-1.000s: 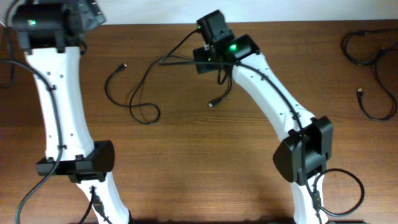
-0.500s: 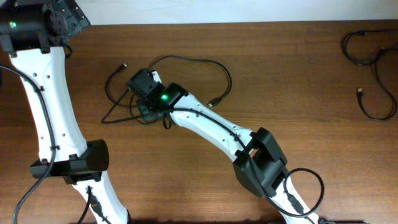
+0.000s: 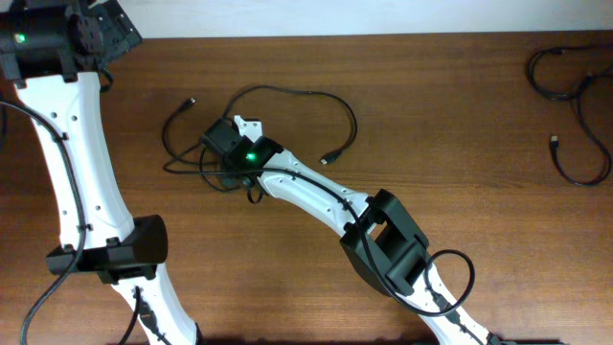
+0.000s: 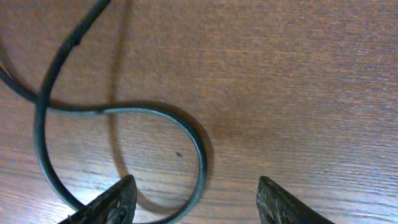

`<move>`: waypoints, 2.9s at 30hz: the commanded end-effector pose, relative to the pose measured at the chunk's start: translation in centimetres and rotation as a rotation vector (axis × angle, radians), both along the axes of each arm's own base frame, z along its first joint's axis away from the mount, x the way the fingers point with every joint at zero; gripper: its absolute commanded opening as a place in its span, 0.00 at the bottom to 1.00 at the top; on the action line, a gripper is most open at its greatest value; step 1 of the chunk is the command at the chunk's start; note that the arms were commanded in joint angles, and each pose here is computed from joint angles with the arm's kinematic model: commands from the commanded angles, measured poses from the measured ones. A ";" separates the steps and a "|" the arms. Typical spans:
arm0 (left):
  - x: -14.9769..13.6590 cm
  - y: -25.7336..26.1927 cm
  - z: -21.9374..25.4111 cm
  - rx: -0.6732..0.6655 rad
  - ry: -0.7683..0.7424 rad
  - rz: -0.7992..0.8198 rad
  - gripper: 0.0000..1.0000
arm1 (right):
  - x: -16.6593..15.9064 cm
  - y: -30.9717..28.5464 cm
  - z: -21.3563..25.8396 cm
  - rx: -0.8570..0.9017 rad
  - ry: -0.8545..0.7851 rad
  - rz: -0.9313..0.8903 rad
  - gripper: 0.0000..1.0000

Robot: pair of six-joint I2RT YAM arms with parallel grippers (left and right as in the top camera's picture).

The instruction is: Untangle cables

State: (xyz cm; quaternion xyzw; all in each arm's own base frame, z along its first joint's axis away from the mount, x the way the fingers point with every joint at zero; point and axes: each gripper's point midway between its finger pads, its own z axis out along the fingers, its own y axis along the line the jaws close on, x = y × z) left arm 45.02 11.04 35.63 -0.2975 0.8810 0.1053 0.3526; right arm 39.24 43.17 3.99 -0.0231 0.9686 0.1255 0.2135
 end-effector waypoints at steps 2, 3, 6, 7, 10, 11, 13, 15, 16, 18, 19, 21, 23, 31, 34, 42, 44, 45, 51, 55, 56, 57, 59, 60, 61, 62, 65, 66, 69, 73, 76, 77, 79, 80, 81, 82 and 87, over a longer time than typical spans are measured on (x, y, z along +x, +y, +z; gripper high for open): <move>-0.9 -0.3 1.3 -0.008 -0.030 0.002 0.99 | 0.0 0.3 -1.9 0.011 0.013 -0.061 0.62; -1.0 -0.2 1.3 -0.008 -0.029 0.002 0.99 | -0.1 0.1 -2.7 0.002 0.026 -0.070 0.62; -1.0 -0.3 1.3 -0.008 -0.029 0.002 0.99 | -0.5 -0.3 -4.8 -0.029 0.057 -0.077 0.62; -1.0 -0.3 1.3 -0.008 -0.029 0.002 0.99 | -0.6 -0.4 -5.1 -0.030 0.065 -0.090 0.61; -1.0 -0.3 1.3 -0.008 -0.027 0.001 0.99 | -0.7 -0.5 -5.4 -0.016 0.082 -0.137 0.46; -1.0 -0.3 1.3 -0.009 -0.025 0.002 0.99 | -0.7 -0.6 -5.5 -0.016 0.083 -0.141 0.25; -1.1 -0.3 1.2 -0.010 -0.020 0.002 0.99 | -0.8 -0.7 -5.6 -0.021 0.086 -0.141 0.04; -1.2 -0.3 1.1 -0.010 -0.017 0.002 0.99 | -0.9 -0.9 -6.2 -0.037 0.094 -0.143 0.04; -1.2 -0.3 1.1 -0.010 -0.017 0.002 0.99 | -1.1 -1.1 -6.7 -0.046 0.101 -0.143 0.04; -1.3 -0.3 1.1 -0.010 -0.012 0.001 0.99 | -1.7 -1.8 -8.9 -0.090 0.133 -0.144 0.04; -1.3 -0.3 1.0 -0.010 -0.010 0.001 0.99 | -2.0 -2.3 -9.8 -0.115 0.146 -0.147 0.04; -1.3 -0.3 1.0 -0.010 -0.010 0.001 0.99 | -1.2 -4.4 -10.4 -0.154 0.153 -0.225 0.04; -1.3 -0.3 1.0 -0.010 -0.011 0.001 0.99 | 1.0 -7.5 -10.2 -0.172 0.160 -0.300 0.04; -0.9 -1.0 1.0 -0.044 -0.021 -0.027 0.99 | 11.4 -24.0 -4.7 -0.220 0.121 -0.446 0.04; -0.9 -1.0 1.0 -0.044 -0.020 -0.028 0.99 | 12.8 -31.6 -4.5 -0.234 0.164 -0.574 0.04; -1.0 -1.0 0.9 -0.045 -0.019 -0.028 0.99 | 10.2 -51.9 -1.1 -0.395 0.243 -0.921 0.04; -0.9 -1.1 0.9 -0.049 -0.020 -0.031 0.99 | 9.4 -54.9 0.8 -0.391 0.235 -0.985 0.04; -0.9 -1.2 0.9 -0.050 -0.020 -0.032 0.99 | 9.0 -56.1 1.6 -0.390 0.230 -1.011 0.04; -0.9 -1.3 0.9 -0.056 -0.020 -0.037 0.99 | 7.7 -59.7 4.1 -0.421 0.201 -1.090 0.04; -0.9 -1.3 0.9 -0.056 -0.020 -0.037 0.99 | 7.1 -60.8 4.3 -0.435 0.211 -1.110 0.04; -0.9 -1.3 0.9 -0.056 -0.020 -0.038 0.99 | 6.9 -61.0 4.2 -0.435 0.217 -1.115 0.04; -0.9 -1.3 0.9 -0.056 -0.020 -0.037 0.99 | 6.5 -61.5 4.2 -0.439 0.224 -1.128 0.04; -0.9 -1.3 0.9 -0.056 -0.020 -0.037 0.99 | 6.0 -62.5 4.2 -0.438 0.236 -1.151 0.04; -0.9 -1.3 0.9 -0.056 -0.020 -0.038 0.99 | 5.9 -62.5 4.2 -0.437 0.240 -1.145 0.04; -0.9 -1.3 0.9 -0.056 -0.020 -0.037 0.99 | 5.9 -62.4 4.1 -0.434 0.245 -1.140 0.04; -0.9 -1.3 0.9 -0.056 -0.020 -0.037 0.99 | 6.0 -62.1 3.9 -0.413 0.253 -1.133 0.75; -0.8 -1.6 0.8 -0.070 -0.021 -0.049 0.99 | 6.2 -61.8 3.9 -0.398 0.251 -1.128 0.98; -0.8 -1.6 0.8 -0.069 -0.021 -0.049 0.99 | 6.2 -61.8 3.9 -0.399 0.252 -1.127 0.97; -0.8 -1.6 0.8 -0.070 -0.022 -0.049 0.99 | 6.2 -62.1 5.2 -0.420 0.223 -1.120 0.97; -0.7 -1.7 0.8 -0.076 -0.025 -0.054 0.99 | 6.4 -61.9 15.0 -0.393 0.010 -1.064 0.97; -0.5 -2.4 0.8 -0.106 -0.033 -0.081 0.99 | 4.6 -60.8 24.2 -0.390 -0.176 -0.935 0.98; -0.5 -2.4 0.8 -0.106 -0.033 -0.080 0.99 | 3.7 -60.2 27.0 -0.379 -0.236 -0.893 0.98; -0.5 -2.4 0.8 -0.106 -0.033 -0.080 0.99 | 2.5 -58.9 30.9 -0.342 -0.332 -0.826 0.97; -0.5 -2.4 0.8 -0.106 -0.031 -0.080 0.99 | 1.4 -57.4 34.0 -0.304 -0.416 -0.752 0.98; -0.5 -2.4 0.7 -0.107 -0.030 -0.080 0.99 | 0.6 -56.7 35.7 -0.277 -0.462 -0.734 0.98; -0.5 -2.4 0.7 -0.107 -0.028 -0.080 0.99 | -0.6 -55.5 37.7 -0.250 -0.517 -0.684 0.98; -0.6 -2.4 0.6 -0.107 -0.025 -0.080 0.99 | -3.5 -51.8 42.9 -0.318 -0.687 -0.365 0.99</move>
